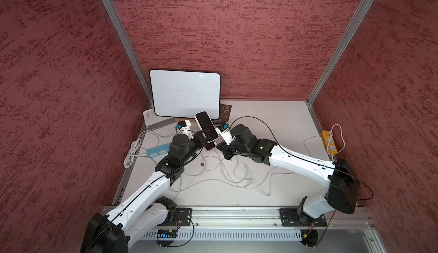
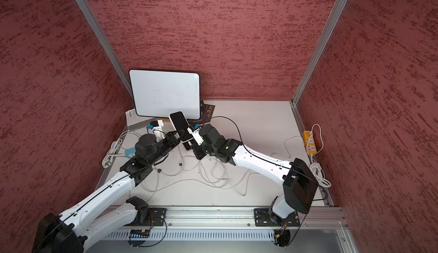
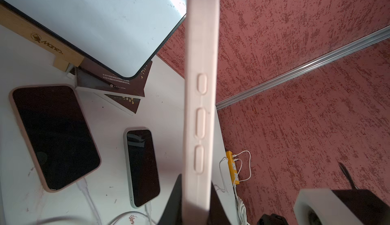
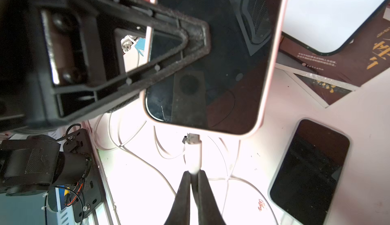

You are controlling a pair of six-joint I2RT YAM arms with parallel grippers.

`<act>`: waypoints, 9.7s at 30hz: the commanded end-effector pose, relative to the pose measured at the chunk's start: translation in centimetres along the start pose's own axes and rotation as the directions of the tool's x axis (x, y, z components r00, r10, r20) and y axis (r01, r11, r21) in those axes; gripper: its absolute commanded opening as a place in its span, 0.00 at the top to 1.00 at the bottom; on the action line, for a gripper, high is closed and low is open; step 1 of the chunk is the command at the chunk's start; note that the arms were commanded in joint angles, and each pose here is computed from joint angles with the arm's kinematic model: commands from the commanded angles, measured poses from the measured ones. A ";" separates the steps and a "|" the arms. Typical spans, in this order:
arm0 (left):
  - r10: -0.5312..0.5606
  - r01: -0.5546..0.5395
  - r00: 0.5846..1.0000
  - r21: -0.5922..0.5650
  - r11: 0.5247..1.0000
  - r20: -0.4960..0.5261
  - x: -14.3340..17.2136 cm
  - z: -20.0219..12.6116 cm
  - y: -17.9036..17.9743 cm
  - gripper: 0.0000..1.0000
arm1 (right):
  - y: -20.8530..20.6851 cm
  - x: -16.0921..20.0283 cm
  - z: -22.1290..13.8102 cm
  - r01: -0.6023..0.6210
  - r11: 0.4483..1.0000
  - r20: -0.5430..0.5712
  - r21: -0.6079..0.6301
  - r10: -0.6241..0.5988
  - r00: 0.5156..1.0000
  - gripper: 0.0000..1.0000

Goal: Plug the charging cable into the phone
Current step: Insert the charging cable into the phone, then place the phone at the center of the board, then reset both arms

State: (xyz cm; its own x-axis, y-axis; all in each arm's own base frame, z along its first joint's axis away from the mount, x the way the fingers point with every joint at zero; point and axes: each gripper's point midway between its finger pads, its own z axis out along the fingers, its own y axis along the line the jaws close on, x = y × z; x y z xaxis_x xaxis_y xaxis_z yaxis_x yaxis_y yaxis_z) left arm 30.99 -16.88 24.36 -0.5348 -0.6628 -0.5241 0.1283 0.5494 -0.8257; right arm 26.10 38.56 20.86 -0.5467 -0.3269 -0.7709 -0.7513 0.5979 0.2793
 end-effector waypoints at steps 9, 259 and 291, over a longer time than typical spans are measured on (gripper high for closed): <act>0.038 -0.044 0.998 0.118 0.992 0.048 -1.7 -0.7 -3.8 1.00 | -0.6 -0.3 0.3 -0.032 0.999 0.005 0.009 0.032 0.999 1.00; 0.716 -0.586 0.697 -0.544 0.600 0.040 -10.1 1.0 21.5 0.00 | -36.6 10.8 -18.4 -0.375 0.459 0.447 0.806 -0.056 0.893 0.16; 0.717 -0.587 0.695 -0.543 0.601 0.043 -10.2 1.0 21.5 0.00 | -36.4 11.8 -17.5 -0.366 0.573 0.477 0.733 -0.050 0.877 0.01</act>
State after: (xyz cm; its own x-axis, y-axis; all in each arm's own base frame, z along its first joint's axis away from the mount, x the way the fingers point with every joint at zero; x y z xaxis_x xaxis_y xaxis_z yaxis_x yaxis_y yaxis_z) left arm 39.85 1.26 11.28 -0.2616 -0.0990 -0.9601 -0.0727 0.9939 -0.0827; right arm 40.09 0.01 10.78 -0.2819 0.0233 -0.9592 0.0492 0.9987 0.0098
